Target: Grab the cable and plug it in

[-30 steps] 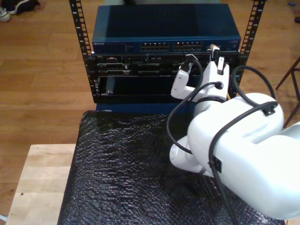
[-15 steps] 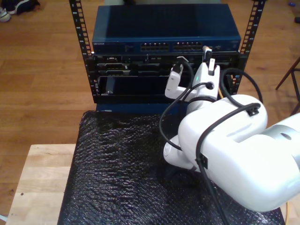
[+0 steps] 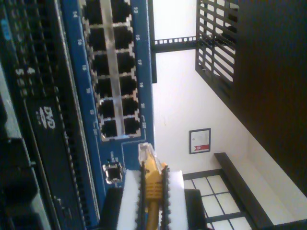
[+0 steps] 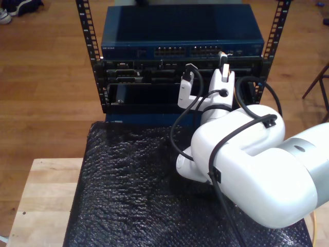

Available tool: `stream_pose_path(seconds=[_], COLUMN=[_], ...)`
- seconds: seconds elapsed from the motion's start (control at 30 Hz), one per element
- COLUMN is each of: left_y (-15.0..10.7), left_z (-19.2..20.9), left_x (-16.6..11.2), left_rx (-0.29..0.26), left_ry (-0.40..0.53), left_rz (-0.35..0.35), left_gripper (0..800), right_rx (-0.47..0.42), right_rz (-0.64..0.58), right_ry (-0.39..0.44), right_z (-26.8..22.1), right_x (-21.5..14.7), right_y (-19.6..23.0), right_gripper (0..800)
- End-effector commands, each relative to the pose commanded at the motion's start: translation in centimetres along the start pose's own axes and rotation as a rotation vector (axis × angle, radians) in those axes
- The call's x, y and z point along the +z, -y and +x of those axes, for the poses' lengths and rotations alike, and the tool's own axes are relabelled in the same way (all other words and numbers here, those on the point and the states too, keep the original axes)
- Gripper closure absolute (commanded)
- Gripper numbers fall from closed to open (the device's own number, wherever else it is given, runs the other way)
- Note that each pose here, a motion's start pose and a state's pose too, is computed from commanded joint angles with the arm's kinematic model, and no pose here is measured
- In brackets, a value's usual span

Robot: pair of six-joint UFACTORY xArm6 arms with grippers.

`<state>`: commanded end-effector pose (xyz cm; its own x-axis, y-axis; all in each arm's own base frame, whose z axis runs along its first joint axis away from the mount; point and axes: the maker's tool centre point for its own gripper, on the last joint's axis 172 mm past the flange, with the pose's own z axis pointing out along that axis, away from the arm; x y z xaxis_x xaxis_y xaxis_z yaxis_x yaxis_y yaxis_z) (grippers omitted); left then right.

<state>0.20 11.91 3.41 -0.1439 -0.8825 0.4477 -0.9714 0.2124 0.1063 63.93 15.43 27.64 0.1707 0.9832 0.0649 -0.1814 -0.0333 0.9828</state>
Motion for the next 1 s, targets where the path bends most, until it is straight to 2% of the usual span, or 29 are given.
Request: stream_pose_path(seconds=[1.0], left_y=[0.0], left_z=[0.0], left_x=[0.0], left_rx=[0.0], left_ry=[0.002], left_rz=[0.0], left_gripper=[0], right_rx=[-0.007], right_rz=[-0.019], right_ry=[0.011], right_z=[0.4], right_x=[1.6], right_y=[0.3], right_gripper=[800])
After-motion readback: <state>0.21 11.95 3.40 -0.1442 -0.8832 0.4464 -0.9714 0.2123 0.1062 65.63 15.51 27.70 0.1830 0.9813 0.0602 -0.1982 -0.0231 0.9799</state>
